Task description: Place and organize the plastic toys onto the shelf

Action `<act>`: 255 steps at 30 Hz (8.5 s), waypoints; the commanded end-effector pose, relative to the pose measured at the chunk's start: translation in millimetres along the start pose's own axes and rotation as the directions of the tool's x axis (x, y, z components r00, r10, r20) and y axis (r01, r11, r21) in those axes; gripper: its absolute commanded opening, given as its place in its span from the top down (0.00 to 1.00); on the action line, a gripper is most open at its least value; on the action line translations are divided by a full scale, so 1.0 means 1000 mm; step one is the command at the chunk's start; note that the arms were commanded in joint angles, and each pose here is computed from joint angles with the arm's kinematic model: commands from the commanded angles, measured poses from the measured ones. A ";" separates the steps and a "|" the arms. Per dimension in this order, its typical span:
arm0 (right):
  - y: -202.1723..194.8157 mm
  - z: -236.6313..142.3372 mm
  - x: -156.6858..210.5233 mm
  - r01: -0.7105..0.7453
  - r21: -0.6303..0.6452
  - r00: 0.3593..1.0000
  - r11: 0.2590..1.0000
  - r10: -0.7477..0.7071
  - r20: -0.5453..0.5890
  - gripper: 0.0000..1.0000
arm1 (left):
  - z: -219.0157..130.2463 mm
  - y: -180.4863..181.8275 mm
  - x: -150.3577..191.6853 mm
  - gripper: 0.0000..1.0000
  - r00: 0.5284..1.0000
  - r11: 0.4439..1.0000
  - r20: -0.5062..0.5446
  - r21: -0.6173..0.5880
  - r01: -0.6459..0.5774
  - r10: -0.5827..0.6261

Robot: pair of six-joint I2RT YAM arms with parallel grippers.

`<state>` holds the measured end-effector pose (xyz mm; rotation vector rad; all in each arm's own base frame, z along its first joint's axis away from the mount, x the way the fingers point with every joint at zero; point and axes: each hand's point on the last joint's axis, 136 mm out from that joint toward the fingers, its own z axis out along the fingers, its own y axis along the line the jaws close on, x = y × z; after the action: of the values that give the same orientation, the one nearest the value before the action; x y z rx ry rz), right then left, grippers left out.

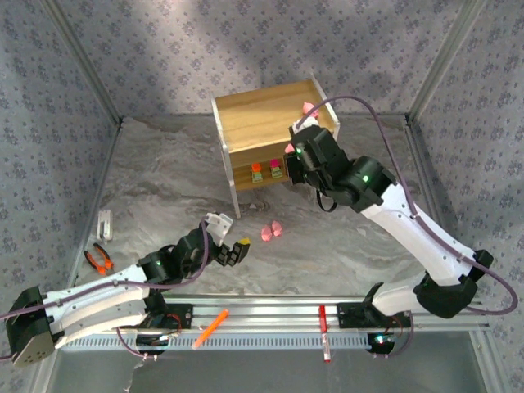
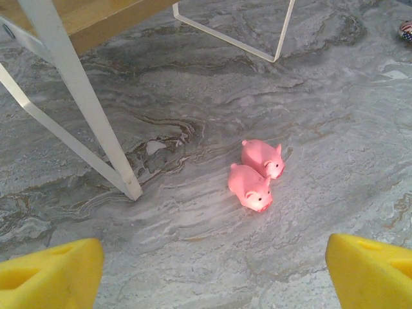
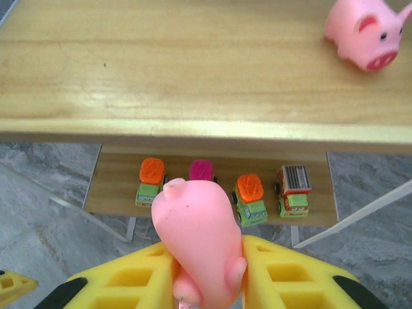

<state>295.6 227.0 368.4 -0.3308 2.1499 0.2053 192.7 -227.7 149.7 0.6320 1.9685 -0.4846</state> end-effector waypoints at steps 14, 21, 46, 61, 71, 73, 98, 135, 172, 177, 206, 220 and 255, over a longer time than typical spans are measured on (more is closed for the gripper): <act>-0.028 0.024 -0.050 0.051 0.070 0.997 0.996 -0.047 -0.055 0.71 | -0.004 0.002 -0.003 0.11 1.000 1.000 0.022 -0.009 0.009 -0.009; -0.037 0.040 -0.057 0.042 0.071 0.995 0.997 -0.036 -0.088 0.71 | -0.005 0.003 -0.003 0.11 1.000 1.000 0.023 -0.012 0.011 -0.011; -0.045 0.064 -0.059 0.016 0.055 0.991 0.998 -0.008 -0.134 0.69 | -0.004 0.003 -0.003 0.10 1.000 1.000 0.020 -0.015 0.010 -0.010; -0.046 0.071 -0.058 0.010 0.061 0.990 0.998 -0.002 -0.142 0.68 | -0.005 0.003 -0.003 0.10 1.000 1.000 0.019 -0.017 0.009 -0.009; -0.047 0.074 -0.058 0.007 0.059 0.989 0.998 0.001 -0.145 0.64 | -0.005 0.003 -0.003 0.10 1.000 1.000 0.017 -0.017 0.009 -0.008; -0.047 0.075 -0.058 0.008 0.059 0.989 0.998 0.001 -0.147 0.64 | -0.004 0.003 -0.002 0.10 1.000 1.000 0.016 -0.017 0.008 -0.008; -0.047 0.079 -0.059 0.004 0.063 0.989 0.998 0.005 -0.145 0.59 | -0.004 0.004 -0.002 0.10 1.000 1.000 0.013 -0.018 0.007 -0.007; -0.048 0.030 -0.055 0.016 0.081 0.996 0.997 -0.009 -0.091 0.52 | 0.011 -0.011 0.009 0.10 0.998 0.999 -0.063 0.035 -0.017 0.019; -0.013 0.048 0.119 -0.078 0.036 0.961 0.996 0.085 -0.265 0.52 | 0.037 -0.025 0.028 0.11 0.979 0.997 -0.195 0.064 -0.045 0.057; -0.004 0.061 0.144 -0.091 0.028 0.946 0.995 0.095 -0.311 0.52 | 0.036 -0.025 0.027 0.11 0.980 0.997 -0.190 0.063 -0.044 0.055; 0.036 0.137 0.248 -0.137 0.006 0.855 0.990 0.122 -0.503 0.48 | 0.031 -0.027 0.023 0.11 0.985 0.996 -0.166 0.085 -0.037 0.051; 0.043 0.154 0.272 -0.137 0.024 0.826 0.990 0.127 -0.549 0.45 | 0.028 -0.026 0.021 0.11 0.987 0.996 -0.154 0.083 -0.034 0.047; 0.034 0.168 0.290 -0.138 0.048 0.806 0.989 0.140 -0.575 0.53 | 0.028 -0.025 0.021 0.11 0.987 0.996 -0.156 0.077 -0.036 0.047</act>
<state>262.9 264.8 43.8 -0.2556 2.7613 0.2212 189.1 -255.3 111.1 0.7788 2.1125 -0.4764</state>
